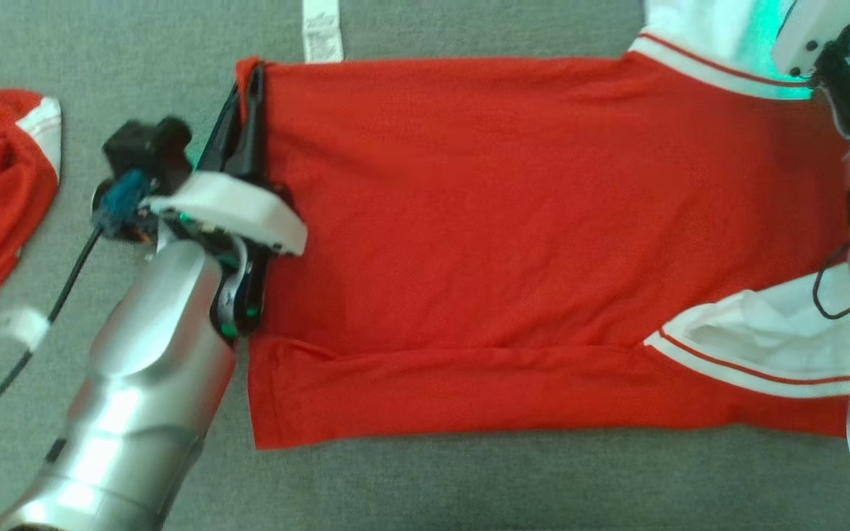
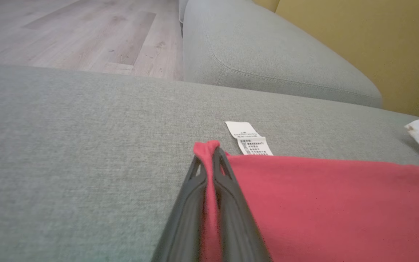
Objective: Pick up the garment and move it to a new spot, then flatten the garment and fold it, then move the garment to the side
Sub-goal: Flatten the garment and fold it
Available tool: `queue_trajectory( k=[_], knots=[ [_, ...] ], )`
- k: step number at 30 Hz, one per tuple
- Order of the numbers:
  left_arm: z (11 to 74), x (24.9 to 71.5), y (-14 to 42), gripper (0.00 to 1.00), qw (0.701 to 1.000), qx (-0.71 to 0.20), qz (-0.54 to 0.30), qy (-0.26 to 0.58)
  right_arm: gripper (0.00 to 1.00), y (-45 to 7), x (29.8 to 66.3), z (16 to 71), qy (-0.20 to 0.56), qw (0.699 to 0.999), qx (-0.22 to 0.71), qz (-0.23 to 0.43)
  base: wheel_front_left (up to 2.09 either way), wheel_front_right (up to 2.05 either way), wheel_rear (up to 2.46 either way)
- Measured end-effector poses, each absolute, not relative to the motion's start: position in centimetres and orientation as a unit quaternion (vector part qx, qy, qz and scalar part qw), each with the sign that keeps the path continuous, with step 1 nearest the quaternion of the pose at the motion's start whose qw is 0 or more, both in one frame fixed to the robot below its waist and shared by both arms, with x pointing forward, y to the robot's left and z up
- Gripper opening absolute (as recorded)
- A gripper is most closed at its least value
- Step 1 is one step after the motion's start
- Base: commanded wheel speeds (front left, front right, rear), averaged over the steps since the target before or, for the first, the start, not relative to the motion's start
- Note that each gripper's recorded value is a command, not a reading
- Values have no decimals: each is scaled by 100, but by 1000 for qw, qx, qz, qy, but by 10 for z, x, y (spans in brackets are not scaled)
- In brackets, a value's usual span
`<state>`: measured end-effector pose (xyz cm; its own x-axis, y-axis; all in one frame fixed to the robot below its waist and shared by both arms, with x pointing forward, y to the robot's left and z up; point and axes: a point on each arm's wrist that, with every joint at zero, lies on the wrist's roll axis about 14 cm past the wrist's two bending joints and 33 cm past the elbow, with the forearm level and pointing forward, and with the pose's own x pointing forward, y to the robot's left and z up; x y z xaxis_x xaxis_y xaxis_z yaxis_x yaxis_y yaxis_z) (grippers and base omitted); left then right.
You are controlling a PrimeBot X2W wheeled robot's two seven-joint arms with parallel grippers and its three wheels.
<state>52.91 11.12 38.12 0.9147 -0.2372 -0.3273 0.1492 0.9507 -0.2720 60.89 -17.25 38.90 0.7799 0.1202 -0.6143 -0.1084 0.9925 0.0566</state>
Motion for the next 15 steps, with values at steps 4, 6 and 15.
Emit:
queue_trajectory(
  k=[4,6,15],
  knots=[
    [391,519,110,0,972,-132,-111,157,0,-172,605,414,283,956,33,65,0,0,0],
    [398,514,110,0,974,-133,-116,145,0,-173,597,422,271,959,42,67,0,0,0],
    [429,480,104,0,972,-145,-156,100,0,-194,532,442,258,962,55,65,0,0,0]
  ],
)
